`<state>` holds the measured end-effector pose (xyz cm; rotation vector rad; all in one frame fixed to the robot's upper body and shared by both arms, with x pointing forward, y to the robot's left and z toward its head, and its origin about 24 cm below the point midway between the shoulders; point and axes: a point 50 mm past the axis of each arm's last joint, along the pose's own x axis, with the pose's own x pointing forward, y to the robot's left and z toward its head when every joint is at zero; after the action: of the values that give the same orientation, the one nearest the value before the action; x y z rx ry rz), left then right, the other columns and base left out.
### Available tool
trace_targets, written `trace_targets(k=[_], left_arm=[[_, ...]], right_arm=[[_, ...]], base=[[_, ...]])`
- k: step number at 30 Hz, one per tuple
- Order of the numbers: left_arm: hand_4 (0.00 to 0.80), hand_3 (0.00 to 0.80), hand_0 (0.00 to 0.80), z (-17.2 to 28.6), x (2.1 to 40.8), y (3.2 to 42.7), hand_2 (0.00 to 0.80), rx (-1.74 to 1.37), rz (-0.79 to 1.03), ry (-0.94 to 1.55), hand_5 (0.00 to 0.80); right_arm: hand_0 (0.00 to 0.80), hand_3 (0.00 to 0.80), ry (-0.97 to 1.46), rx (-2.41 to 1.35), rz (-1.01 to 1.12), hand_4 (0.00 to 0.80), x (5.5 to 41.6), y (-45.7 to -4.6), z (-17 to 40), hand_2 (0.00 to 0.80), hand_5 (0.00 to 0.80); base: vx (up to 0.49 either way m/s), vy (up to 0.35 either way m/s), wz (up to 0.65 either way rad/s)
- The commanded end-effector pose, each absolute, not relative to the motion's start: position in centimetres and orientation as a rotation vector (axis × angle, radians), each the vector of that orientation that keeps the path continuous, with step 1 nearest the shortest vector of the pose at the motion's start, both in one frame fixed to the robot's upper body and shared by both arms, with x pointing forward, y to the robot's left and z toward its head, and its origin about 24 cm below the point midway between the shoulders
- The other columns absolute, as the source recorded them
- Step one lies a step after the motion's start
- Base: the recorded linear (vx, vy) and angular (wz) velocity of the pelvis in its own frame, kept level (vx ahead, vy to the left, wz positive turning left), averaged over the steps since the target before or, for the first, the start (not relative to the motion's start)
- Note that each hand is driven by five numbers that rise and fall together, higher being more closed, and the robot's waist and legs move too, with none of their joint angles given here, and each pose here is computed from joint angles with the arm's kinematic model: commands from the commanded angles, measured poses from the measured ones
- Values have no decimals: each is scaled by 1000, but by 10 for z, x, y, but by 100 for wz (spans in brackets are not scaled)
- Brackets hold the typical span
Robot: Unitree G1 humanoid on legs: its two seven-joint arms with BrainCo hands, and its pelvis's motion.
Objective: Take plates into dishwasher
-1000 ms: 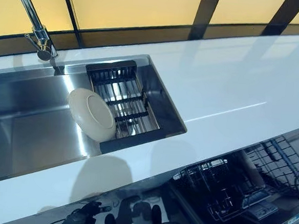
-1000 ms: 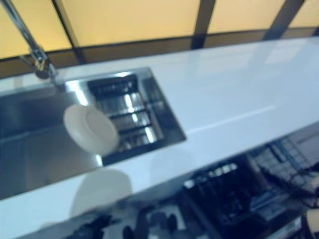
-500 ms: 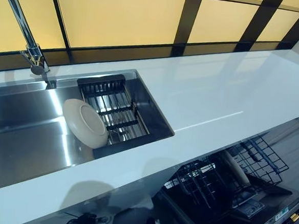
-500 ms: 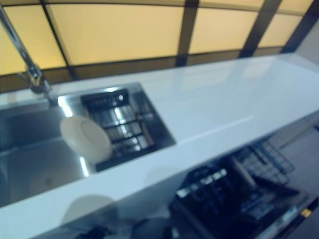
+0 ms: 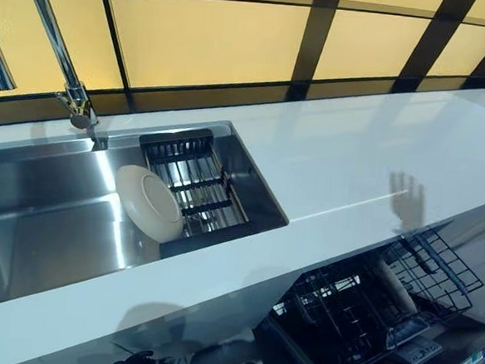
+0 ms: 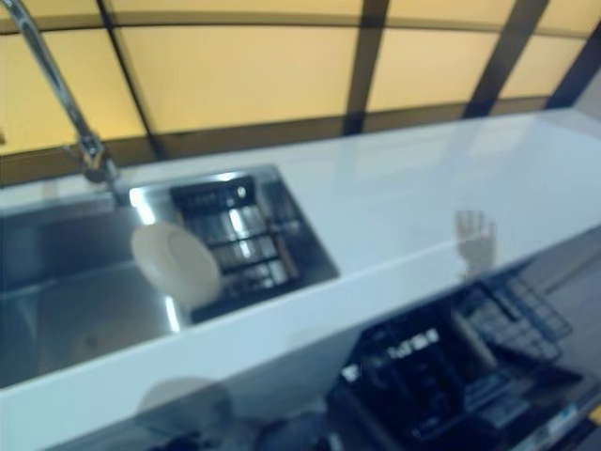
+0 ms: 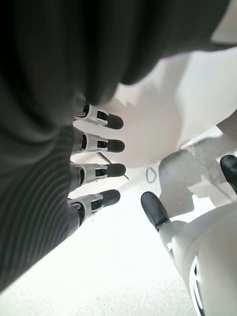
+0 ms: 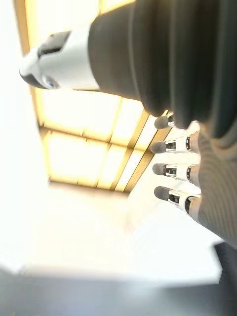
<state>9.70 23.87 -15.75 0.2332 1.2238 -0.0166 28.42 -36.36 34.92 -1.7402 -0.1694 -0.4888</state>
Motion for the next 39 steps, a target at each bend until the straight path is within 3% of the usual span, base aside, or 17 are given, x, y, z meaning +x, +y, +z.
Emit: trace_targets(k=[1, 19, 39], left_arm=[[0, 0, 0, -150, 106, 253, 0, 210, 62, 1162, 0], [0, 0, 0, -149, 103, 261, 0, 206, 117, 1172, 0], [0, 0, 0, -139, 126, 269, 0, 169, 160, 1060, 0]], right_arm=[[0, 0, -349, -1867, -526, 0, 282, -340, 377, 0, 0], [0, 0, -698, -2103, -157, 0, 326, -217, 382, 0, 0], [0, 0, -829, -2195, 29, 0, 336, -141, 375, 0, 0]], base=[[38, -4, 16], [10, -1, 25], [-65, 13, 17]])
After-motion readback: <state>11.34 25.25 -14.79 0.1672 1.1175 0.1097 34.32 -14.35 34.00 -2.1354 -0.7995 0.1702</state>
